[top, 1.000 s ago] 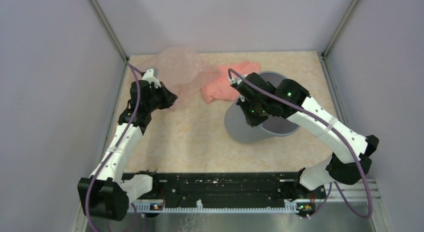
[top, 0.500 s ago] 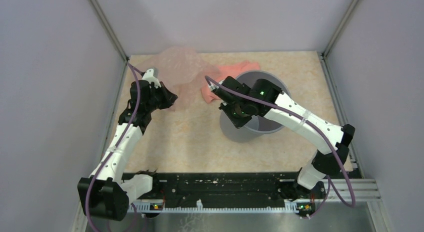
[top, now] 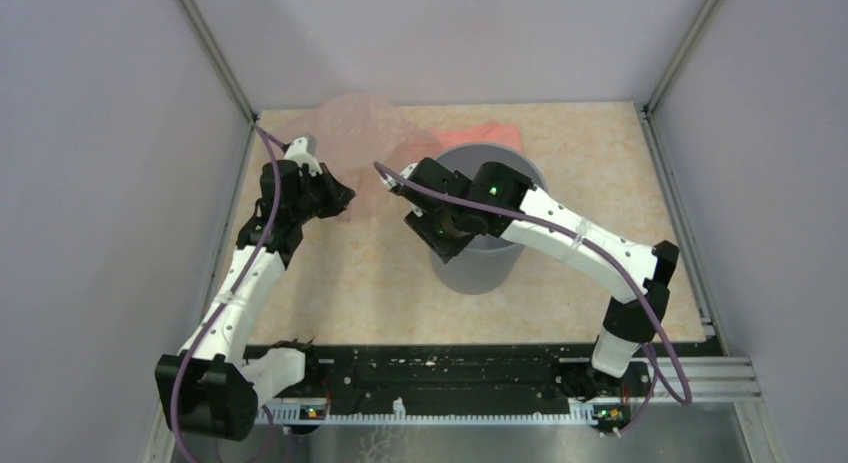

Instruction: Put the trash bags into the trash bin

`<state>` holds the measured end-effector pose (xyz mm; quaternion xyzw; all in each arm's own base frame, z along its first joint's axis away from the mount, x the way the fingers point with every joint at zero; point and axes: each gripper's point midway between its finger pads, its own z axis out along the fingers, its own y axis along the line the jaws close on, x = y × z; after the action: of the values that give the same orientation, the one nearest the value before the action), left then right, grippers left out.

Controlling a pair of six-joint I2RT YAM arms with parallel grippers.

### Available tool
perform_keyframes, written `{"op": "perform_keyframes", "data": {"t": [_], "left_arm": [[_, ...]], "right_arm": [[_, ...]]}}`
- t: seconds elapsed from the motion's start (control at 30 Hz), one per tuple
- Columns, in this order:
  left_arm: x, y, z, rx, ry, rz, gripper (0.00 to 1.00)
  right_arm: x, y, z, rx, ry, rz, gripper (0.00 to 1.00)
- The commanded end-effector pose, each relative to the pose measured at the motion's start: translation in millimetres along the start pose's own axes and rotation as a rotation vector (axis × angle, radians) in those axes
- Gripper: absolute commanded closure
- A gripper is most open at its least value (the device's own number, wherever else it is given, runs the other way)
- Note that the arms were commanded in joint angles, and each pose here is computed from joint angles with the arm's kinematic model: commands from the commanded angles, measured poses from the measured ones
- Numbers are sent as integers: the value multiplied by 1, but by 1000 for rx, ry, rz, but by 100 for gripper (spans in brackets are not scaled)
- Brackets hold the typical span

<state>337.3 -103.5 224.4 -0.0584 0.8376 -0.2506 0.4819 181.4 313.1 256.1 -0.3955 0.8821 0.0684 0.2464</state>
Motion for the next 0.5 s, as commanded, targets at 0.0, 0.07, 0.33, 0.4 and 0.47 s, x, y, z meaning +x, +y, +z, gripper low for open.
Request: {"op": "perform_keyframes", "data": {"t": [0.0, 0.07, 0.33, 0.4, 0.47], "left_arm": [[-17, -6, -1, 22, -64, 22, 100], [-18, -6, -2, 20, -67, 22, 100], [-35, -12, -7, 19, -102, 24, 100], [-42, -15, -8, 19, -115, 21, 100], [-49, -19, -8, 28, -128, 14, 100]], "right_arm": [[-17, 9, -12, -27, -70, -24, 64], [-18, 11, -13, -30, -77, -26, 62], [-26, 12, -29, -53, -150, -16, 41], [-33, 11, -38, -61, -197, -8, 34], [-43, 9, -48, -61, -251, 1, 28]]}}
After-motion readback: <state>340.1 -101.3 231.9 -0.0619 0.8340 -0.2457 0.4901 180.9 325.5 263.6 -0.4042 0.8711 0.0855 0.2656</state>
